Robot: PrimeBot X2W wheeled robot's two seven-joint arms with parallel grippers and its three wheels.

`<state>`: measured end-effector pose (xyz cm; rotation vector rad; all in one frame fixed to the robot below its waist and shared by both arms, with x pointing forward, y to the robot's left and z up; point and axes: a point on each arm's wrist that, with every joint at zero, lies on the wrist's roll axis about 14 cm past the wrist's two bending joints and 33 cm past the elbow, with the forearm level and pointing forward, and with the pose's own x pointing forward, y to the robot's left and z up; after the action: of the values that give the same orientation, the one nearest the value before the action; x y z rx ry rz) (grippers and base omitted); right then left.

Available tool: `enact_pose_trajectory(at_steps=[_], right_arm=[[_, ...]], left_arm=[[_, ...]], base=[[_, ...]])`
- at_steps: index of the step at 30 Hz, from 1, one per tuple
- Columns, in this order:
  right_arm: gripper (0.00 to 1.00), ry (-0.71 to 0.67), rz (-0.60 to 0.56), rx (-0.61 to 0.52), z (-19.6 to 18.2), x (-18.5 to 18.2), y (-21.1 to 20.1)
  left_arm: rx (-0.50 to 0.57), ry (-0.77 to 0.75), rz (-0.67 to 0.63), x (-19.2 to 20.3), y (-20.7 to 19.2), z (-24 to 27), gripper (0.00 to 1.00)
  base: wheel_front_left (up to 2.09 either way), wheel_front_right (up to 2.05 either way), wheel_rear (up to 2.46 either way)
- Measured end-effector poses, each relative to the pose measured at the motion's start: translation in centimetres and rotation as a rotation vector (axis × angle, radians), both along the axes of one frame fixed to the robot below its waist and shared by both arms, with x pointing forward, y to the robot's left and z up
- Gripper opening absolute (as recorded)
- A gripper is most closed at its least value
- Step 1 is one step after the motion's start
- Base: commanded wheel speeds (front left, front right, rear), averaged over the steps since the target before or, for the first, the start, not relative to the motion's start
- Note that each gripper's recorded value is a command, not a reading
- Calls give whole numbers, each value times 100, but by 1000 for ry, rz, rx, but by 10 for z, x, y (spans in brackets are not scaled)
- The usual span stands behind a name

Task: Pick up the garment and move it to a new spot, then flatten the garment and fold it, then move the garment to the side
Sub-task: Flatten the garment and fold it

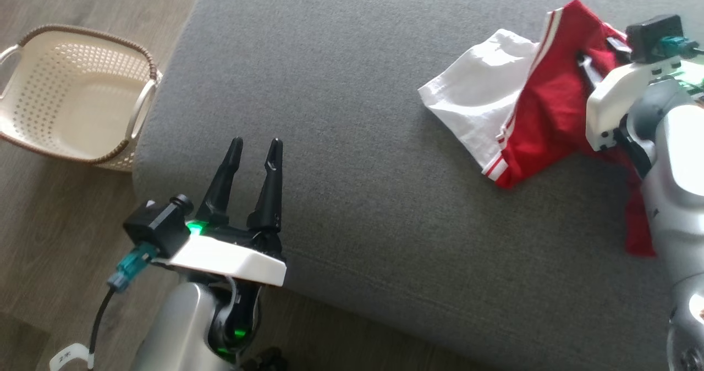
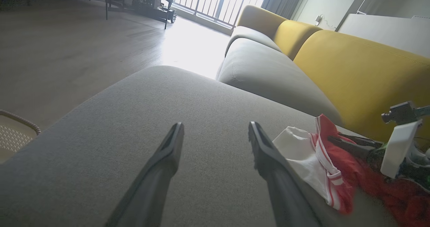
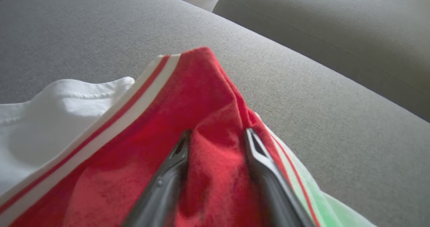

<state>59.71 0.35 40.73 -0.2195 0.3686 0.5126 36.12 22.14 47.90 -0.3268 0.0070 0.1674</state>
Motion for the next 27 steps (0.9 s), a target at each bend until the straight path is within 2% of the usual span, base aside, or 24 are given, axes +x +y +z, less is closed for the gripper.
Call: enact_pose_trajectory(at_steps=[6, 10, 14, 21, 27], right_arm=[[0, -45, 10, 14, 8, 3, 2], [0, -124, 5, 42, 34, 11, 1], [0, -243, -11, 85, 81, 24, -1], [0, -503, -50, 132, 187, 45, -18], [0, -733, -43, 160, 274, 39, -16]], left_arm=[[0, -2, 4, 0, 0, 1, 100], [-3, -19, -5, 0, -3, 6, 100], [-6, -42, -15, -1, -6, 13, 100], [-11, -81, -23, -7, -8, 25, 100], [-17, -96, -20, -16, -8, 28, 100]], base=[[0, 0, 0], [0, 0, 0], [0, 0, 0], [0, 0, 0], [0, 0, 0]])
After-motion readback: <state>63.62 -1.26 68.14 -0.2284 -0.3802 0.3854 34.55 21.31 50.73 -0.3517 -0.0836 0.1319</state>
